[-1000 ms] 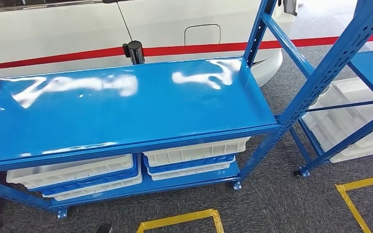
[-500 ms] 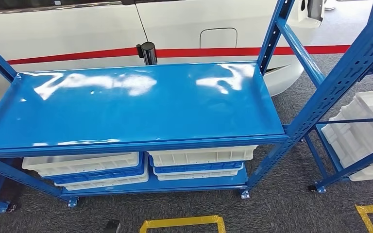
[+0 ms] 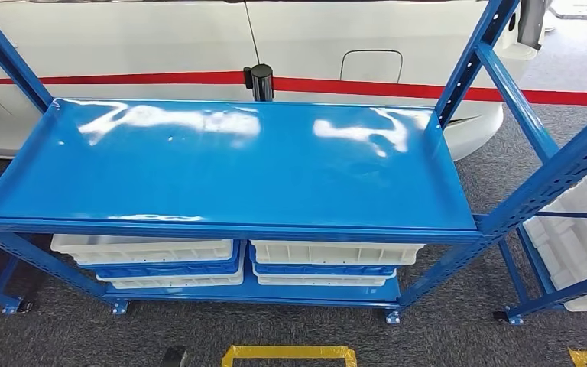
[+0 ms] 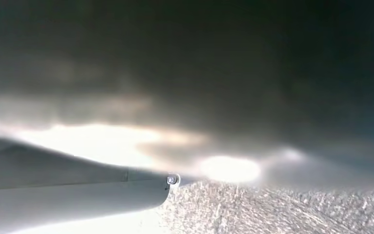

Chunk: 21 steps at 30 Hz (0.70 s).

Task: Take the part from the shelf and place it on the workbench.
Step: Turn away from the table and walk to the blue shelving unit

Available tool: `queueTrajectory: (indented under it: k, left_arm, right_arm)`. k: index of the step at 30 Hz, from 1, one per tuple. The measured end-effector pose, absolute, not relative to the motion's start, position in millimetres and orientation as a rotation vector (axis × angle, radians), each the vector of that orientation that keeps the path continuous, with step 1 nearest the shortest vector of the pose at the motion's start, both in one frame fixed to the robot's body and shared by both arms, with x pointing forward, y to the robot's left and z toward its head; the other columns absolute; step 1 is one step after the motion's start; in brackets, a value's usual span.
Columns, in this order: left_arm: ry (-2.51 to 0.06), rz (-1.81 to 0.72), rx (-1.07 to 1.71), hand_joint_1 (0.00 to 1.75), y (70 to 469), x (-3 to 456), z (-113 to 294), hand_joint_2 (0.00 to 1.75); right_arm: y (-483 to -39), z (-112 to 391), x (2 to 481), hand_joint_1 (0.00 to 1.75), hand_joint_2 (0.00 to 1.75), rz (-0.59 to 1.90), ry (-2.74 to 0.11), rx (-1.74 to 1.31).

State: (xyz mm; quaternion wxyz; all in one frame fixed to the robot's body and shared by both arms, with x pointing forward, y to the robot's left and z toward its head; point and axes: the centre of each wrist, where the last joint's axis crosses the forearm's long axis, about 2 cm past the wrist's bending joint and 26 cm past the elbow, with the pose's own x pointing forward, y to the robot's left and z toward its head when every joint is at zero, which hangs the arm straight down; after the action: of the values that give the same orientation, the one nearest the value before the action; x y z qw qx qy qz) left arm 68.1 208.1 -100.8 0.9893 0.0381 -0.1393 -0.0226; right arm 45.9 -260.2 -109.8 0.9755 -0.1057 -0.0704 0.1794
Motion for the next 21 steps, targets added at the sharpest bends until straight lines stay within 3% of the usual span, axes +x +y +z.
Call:
queueTrajectory:
  k: [1,6,10,13,17,21]
  left_arm:
    - [-0.28,-0.045,0.078,0.0,208,68,-101,1.75]
    - [-0.277,-0.024,0.082,0.0,211,65,-102,1.75]
    - [-0.269,-0.003,0.082,0.0,219,58,-104,0.0]
    - [-0.264,0.008,0.079,0.0,226,53,-105,0.0]
    - [-0.257,0.016,0.076,0.0,235,45,-107,0.0]
    - [-0.253,0.02,0.071,0.0,244,38,-109,0.0]
  right_arm:
    - [-260,-110,46,0.0,1.75,0.359,-0.141,-0.215]
    - [-263,-110,43,0.0,1.75,0.282,-0.097,-0.204]
    - [-268,-111,36,0.0,1.75,0.225,-0.087,-0.189]
    - [-272,-112,33,0.0,1.75,0.192,-0.093,-0.18]
    - [-277,-112,28,0.0,0.0,0.16,-0.105,-0.166]
    - [-282,-112,24,0.0,0.0,0.132,-0.121,-0.155]
